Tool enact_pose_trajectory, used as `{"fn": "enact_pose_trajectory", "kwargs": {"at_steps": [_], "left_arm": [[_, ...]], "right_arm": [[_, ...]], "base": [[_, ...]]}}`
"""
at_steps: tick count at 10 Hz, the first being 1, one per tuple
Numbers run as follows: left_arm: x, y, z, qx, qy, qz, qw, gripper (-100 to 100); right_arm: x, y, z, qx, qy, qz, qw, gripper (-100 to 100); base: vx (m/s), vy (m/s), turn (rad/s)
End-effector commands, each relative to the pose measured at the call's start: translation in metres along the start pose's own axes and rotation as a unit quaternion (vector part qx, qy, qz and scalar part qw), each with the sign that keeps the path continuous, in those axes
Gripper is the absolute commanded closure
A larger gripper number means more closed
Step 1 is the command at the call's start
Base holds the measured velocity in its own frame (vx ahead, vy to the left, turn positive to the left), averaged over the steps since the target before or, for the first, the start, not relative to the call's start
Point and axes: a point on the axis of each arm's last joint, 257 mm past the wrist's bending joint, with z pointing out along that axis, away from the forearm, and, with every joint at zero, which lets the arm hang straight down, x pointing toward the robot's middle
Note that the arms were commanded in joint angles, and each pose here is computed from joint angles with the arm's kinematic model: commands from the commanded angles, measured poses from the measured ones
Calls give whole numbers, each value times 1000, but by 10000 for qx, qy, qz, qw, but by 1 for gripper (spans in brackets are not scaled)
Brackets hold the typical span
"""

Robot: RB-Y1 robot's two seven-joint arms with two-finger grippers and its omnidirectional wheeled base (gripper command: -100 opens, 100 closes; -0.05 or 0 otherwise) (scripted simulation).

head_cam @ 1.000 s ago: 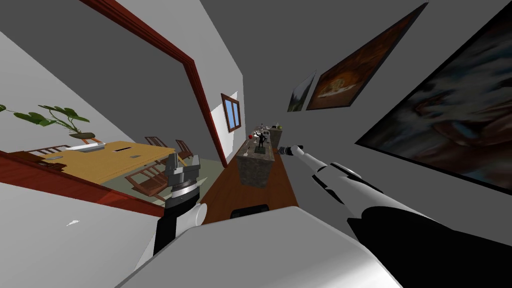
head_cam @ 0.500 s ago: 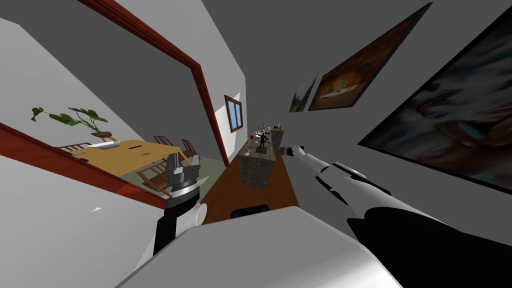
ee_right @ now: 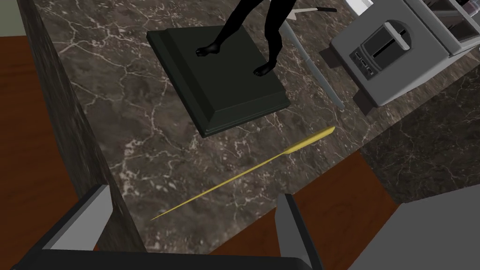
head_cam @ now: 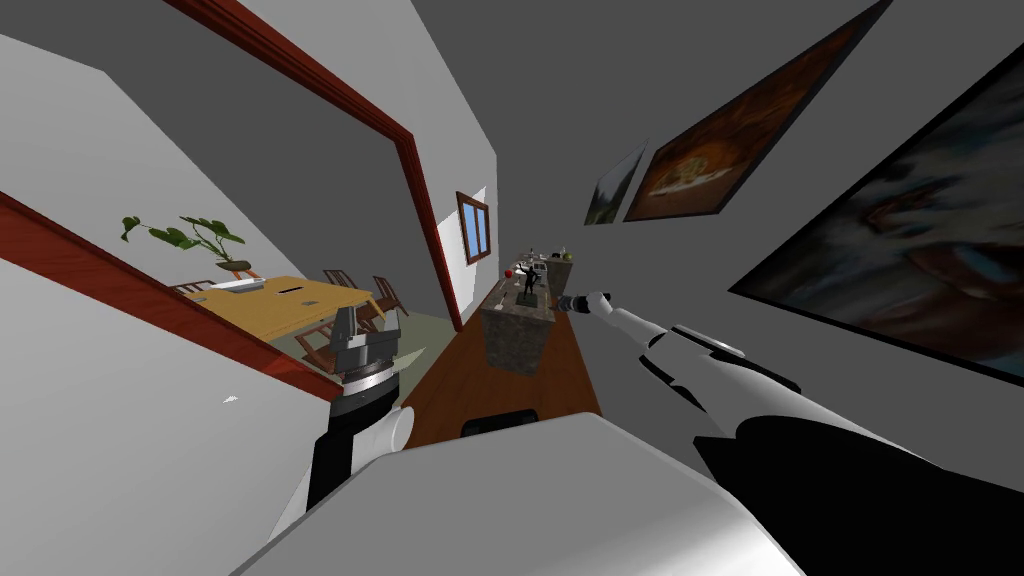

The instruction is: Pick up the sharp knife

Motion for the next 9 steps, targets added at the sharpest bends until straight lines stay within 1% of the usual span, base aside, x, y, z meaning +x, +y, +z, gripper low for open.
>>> {"fn": "enact_pose_trajectory", "kwargs": {"at_steps": [1,2,3,5,6,9], "left_arm": [[0,0,0,0,0,0,10000,0],[0,0,0,0,0,0,10000,0],[0,0,0,1,0,-1,10000,0],[0,0,0,0,0,0,10000,0],[0,0,0,0,0,0,10000,0],[0,0,0,0,0,0,10000,0]], "right_arm": [[3,-1,0,19,78,127,9999,-100],[-8,-5,-9,111,-47,-26,9999,-100],[-12,-12,-7,187,-62,53,9998,-100],[-4,-13,-7,212,95,305,9993,-100],[-2,-13,-8,217,133,366,9990,-100],[-2,-13,-8,217,133,366,9990,-100]], "base": [[0,0,0],[-47,50,154],[-43,46,143],[-9,10,30],[13,-14,-44],[-5,5,15]]}}
